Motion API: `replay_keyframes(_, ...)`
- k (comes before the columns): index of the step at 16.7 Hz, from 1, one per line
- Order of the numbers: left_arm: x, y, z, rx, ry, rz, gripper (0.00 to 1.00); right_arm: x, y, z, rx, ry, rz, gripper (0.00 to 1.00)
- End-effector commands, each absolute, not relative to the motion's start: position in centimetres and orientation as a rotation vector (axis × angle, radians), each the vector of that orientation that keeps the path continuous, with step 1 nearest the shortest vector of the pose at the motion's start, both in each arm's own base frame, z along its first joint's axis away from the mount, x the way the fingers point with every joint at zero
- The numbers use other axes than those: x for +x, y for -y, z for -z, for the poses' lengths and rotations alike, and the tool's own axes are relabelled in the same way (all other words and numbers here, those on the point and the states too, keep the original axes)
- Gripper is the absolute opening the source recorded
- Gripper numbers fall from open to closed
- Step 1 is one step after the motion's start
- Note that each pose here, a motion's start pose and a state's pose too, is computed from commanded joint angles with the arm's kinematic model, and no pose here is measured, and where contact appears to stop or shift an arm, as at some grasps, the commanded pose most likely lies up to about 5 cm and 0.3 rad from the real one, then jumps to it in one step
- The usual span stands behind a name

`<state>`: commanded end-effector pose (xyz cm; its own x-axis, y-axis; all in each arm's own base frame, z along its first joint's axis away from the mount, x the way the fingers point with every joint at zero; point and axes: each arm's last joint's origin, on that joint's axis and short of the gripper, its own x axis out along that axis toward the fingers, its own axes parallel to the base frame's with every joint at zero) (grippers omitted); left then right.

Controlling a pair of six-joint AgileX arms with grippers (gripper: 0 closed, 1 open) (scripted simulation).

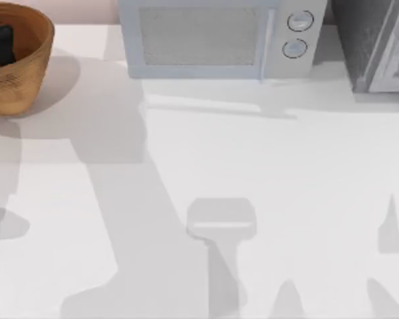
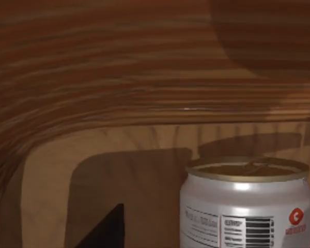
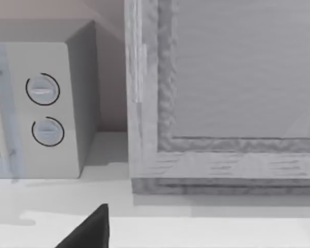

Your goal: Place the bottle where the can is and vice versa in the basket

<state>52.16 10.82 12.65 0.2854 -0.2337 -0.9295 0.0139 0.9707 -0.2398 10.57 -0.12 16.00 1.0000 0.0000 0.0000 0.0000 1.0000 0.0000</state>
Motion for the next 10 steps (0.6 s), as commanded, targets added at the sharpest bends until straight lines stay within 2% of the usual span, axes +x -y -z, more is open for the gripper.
replay_keyframes(4,52.17,-10.82,-12.62,-0.199,-1.273,0.167,1.0,10.57,0.12,-16.0,0.0,0.0,0.0,1.0)
replay_keyframes(10,52.17,-10.82,-12.62,-0.199,-1.273,0.167,0.55,10.57,0.12,-16.0,0.0,0.0,0.0,1.0)
